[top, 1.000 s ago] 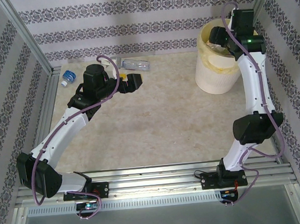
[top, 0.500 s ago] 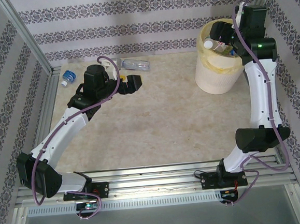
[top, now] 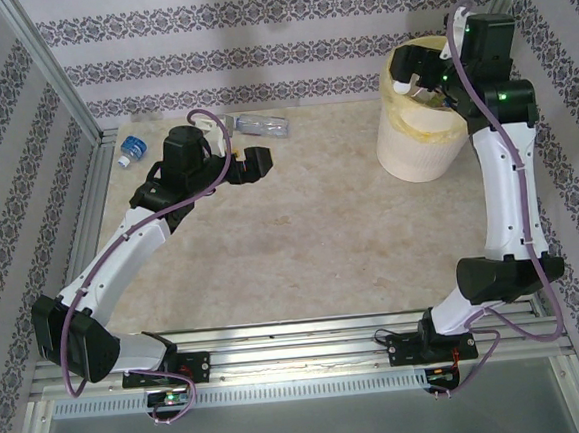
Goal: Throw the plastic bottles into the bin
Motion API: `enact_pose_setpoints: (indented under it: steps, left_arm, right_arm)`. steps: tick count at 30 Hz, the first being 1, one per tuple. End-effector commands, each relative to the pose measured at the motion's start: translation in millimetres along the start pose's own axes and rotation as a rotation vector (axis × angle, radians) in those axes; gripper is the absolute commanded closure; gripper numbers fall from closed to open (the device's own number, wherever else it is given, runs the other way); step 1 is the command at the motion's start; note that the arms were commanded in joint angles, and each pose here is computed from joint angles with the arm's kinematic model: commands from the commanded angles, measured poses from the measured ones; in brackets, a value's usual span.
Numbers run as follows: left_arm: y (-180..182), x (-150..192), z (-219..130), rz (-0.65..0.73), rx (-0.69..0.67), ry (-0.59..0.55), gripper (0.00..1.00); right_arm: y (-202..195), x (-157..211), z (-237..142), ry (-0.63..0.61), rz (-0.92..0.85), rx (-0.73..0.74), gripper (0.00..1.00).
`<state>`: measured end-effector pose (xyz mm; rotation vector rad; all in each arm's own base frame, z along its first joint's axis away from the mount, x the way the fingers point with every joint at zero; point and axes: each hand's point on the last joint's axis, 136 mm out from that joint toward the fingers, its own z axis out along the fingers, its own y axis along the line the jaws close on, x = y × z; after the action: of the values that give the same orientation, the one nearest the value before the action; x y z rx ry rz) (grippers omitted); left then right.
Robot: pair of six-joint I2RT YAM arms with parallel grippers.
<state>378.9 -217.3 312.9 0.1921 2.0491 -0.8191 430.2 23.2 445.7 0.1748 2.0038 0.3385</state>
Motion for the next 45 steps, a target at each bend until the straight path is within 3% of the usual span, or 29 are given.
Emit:
enact_pose_setpoints:
  steps: [1, 10, 26, 37, 45]
  left_arm:
    - [1.9, -13.3, -13.9, 0.013, -0.029, -0.027, 0.0]
    - [40.5, -7.6, -19.8, -0.038, -0.139, 0.035, 0.0]
    - [187.7, -7.6, -47.6, -0.127, -0.462, 0.231, 0.0]
    - [265.4, -10.5, -48.7, -0.08, -0.654, 0.342, 0.0]
    - [313.4, -23.6, -42.8, 0.035, -0.769, 0.423, 0.0]
  right_arm:
    - [24.4, 0.8, -11.1, -0.012, -0.054, -0.087, 0.02]
    - [59.1, 12.3, -19.9, 0.007, -0.085, -0.188, 0.02]
    - [116.4, 66.1, -42.1, 0.081, -0.099, -0.291, 0.02]
    - [133.0, 104.4, -58.2, 0.153, -0.087, -0.33, 0.02]
    - [133.8, 117.2, -79.5, 0.161, -0.083, -0.385, 0.02]
